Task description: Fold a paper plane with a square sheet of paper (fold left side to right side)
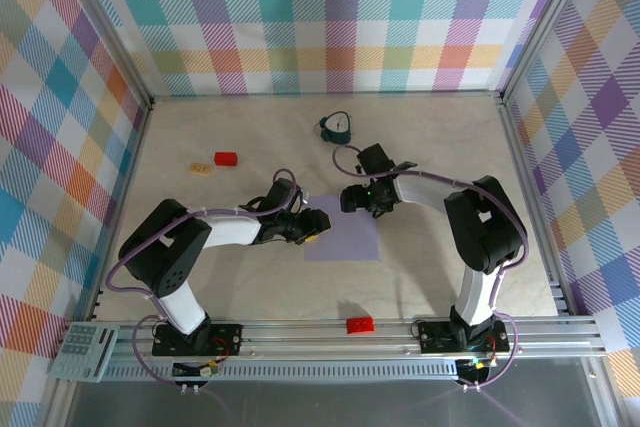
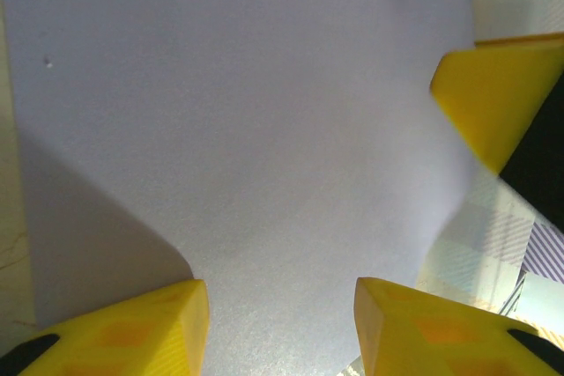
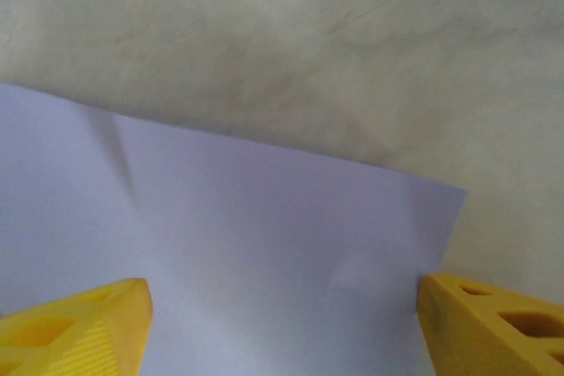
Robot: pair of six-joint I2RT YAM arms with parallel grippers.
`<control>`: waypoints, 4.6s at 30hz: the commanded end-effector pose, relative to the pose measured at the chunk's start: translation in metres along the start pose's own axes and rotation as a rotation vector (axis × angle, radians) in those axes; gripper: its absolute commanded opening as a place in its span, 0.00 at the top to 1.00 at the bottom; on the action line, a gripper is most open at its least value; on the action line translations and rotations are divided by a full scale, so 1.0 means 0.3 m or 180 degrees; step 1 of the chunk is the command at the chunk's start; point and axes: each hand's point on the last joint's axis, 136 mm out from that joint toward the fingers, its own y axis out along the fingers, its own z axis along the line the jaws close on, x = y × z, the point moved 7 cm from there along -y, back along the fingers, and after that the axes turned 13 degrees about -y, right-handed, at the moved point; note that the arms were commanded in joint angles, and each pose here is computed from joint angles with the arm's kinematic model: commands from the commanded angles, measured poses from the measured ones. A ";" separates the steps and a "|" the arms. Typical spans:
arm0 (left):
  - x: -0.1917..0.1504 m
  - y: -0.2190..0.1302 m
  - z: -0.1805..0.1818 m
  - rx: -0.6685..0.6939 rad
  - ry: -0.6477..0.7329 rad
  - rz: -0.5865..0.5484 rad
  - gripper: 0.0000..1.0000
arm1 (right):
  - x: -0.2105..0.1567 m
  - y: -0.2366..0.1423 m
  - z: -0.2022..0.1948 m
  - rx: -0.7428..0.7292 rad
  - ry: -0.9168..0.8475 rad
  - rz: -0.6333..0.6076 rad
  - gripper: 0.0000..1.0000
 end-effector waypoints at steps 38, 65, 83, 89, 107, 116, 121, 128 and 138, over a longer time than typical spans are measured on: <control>0.082 -0.552 -0.087 -0.1157 0.1062 -0.1159 0.17 | -0.065 -0.487 0.045 0.1828 -0.0121 -0.1160 0.78; -0.067 -0.580 -0.345 -0.2830 0.2164 -0.0179 0.29 | -0.024 -0.733 0.243 0.2993 -0.0890 -0.1586 0.78; 0.004 -0.446 -0.250 -0.1942 0.1437 -0.0158 1.00 | -0.062 -0.594 0.116 0.2086 -0.0402 -0.1294 0.51; 0.042 -0.322 -0.110 -0.1096 0.0922 -0.0051 1.00 | -0.074 -0.472 0.043 0.1698 0.0019 -0.0998 0.34; 0.114 -0.136 0.088 -0.0026 0.0450 -0.0016 1.00 | -0.149 -0.122 -0.027 0.1492 0.0751 -0.0304 0.48; 0.113 -0.144 0.077 -0.0064 0.0434 -0.0010 1.00 | -0.162 -0.009 -0.002 0.1455 0.0795 -0.0048 0.85; 0.110 -0.163 0.052 -0.0127 0.0472 -0.0012 0.93 | -0.191 0.034 -0.010 0.1324 0.0825 0.0146 0.96; 0.099 -0.217 -0.002 -0.0280 0.0546 -0.0050 0.83 | -0.257 0.070 -0.032 0.1046 0.0821 0.0440 0.96; 0.062 -0.225 -0.127 -0.0727 0.0724 0.0136 0.63 | -0.268 0.085 -0.027 0.1018 0.0786 0.0481 0.96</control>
